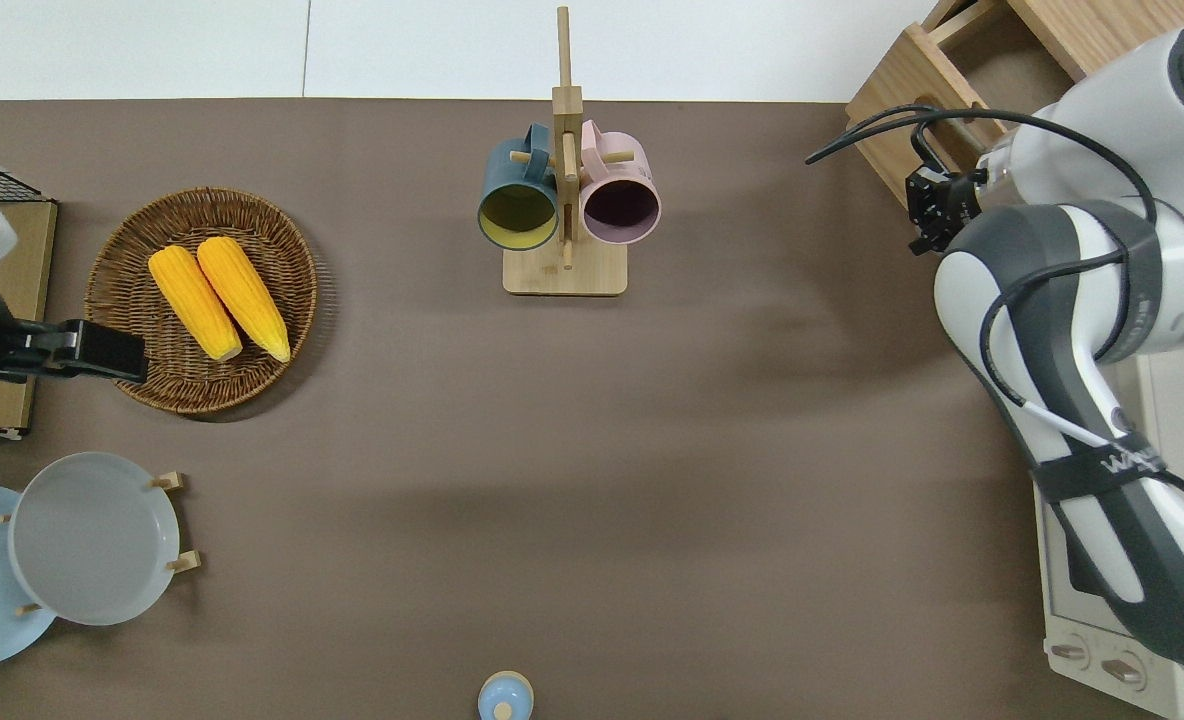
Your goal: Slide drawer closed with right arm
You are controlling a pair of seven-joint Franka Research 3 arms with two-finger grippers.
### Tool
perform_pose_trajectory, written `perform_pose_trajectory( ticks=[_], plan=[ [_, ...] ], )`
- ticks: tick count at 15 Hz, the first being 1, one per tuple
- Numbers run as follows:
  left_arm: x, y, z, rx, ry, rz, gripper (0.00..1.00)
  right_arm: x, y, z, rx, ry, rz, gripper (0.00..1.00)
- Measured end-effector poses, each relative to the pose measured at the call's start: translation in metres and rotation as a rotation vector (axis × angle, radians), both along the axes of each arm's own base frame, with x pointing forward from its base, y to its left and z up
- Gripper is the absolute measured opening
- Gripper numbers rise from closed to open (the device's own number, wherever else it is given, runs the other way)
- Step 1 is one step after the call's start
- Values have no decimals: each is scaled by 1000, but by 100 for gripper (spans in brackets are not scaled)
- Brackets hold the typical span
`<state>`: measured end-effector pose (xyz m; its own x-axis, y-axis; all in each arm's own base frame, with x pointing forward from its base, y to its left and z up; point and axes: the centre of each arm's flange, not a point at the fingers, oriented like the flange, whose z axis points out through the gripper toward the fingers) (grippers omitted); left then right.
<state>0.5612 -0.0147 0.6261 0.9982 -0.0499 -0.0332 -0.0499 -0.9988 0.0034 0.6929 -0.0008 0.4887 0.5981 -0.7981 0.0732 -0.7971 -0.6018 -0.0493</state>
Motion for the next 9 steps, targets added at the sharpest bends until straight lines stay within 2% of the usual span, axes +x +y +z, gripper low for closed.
perform_pose_trajectory(
  ticks=[5,9],
  plan=[
    [0,0,0,0,0,0,100,6,-29,-1,4,-7,-25,1],
    [0,0,0,0,0,0,100,7,-31,-3,21,-4,-8,1]
  ],
)
